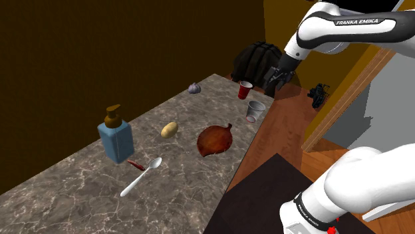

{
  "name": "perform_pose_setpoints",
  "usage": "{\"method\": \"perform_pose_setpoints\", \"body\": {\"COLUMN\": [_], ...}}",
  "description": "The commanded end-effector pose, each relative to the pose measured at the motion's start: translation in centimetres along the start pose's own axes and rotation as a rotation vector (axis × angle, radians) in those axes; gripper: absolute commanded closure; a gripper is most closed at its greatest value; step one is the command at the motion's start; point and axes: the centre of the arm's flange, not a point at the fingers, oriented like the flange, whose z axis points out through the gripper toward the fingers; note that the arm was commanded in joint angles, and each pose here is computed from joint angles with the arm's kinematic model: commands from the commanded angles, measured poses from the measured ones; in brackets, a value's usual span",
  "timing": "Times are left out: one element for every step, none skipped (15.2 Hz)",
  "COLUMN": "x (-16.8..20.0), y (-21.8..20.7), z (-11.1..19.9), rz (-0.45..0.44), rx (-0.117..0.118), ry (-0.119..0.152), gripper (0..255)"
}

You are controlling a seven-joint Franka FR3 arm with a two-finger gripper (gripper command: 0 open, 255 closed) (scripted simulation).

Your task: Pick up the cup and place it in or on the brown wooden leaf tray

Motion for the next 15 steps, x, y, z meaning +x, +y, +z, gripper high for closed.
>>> {"method": "perform_pose_setpoints", "body": {"x": [1.1, 1.7, 2.3, 2.8, 3.4, 3.9, 4.5, 5.1, 5.6, 6.2, 6.7, 7.2, 7.8, 8.3, 8.8], "y": [1.9, 2.9, 3.8, 4.8, 5.7, 6.6, 7.6, 8.5, 9.4, 10.3, 11.3, 12.2, 13.1, 14.1, 15.0], "z": [1.8, 2.6, 3.4, 4.2, 5.0, 5.8, 6.6, 7.4, 8.2, 9.1, 9.9, 10.7, 11.5, 12.4, 13.2], "rz": [0.005, 0.008, 0.01, 0.013, 0.016, 0.018, 0.021, 0.024, 0.027, 0.029, 0.032, 0.035, 0.037, 0.04, 0.043], "rx": [0.004, 0.007, 0.01, 0.013, 0.015, 0.018, 0.021, 0.023, 0.026, 0.029, 0.032, 0.034, 0.037, 0.04, 0.042], "ry": [-0.001, -0.002, -0.003, -0.005, -0.006, -0.007, -0.008, -0.009, -0.01, -0.011, -0.012, -0.013, -0.015, -0.016, -0.017], "gripper": [0, 0, 0, 0, 0, 0, 0, 0, 0, 0, 0, 0, 0, 0, 0]}}
